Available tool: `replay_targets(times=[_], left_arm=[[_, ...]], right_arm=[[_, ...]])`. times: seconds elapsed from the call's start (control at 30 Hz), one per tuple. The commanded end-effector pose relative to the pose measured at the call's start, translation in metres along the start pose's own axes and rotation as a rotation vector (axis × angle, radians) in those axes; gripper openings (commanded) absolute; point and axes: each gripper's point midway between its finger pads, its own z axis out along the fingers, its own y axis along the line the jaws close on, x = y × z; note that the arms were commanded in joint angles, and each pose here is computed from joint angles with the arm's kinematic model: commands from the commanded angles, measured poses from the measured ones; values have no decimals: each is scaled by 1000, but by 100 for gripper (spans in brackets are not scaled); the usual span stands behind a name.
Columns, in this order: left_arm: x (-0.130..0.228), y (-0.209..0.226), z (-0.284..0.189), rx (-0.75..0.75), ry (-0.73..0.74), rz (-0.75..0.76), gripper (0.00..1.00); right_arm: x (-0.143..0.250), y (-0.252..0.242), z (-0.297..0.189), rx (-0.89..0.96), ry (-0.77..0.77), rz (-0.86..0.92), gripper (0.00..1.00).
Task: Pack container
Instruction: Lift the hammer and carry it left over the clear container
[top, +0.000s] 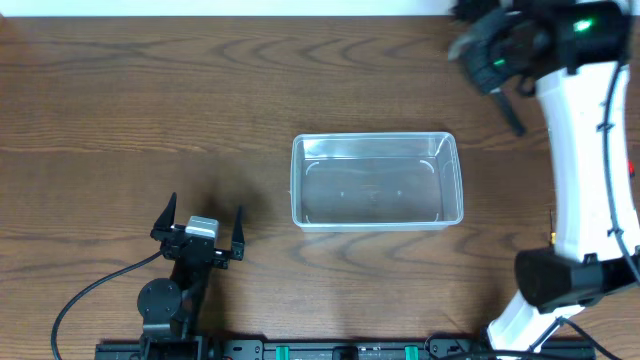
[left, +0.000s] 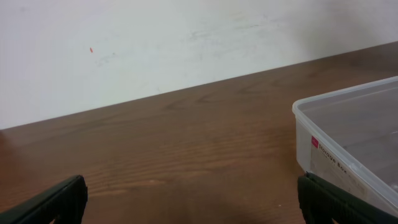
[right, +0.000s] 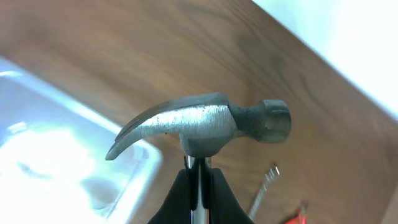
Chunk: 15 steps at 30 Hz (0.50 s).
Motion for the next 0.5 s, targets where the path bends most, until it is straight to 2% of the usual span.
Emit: replay_targets(times=[0.0, 0.2, 0.47], left_arm=[[16, -2, 1, 7, 44, -13, 98], [16, -2, 1, 7, 44, -13, 98], [16, -2, 1, 7, 44, -13, 98]], right_arm=[[-17, 70, 0, -143, -16, -252, 1], [-14, 139, 0, -253, 29, -489, 1], [-4, 157, 13, -293, 62, -585, 1]])
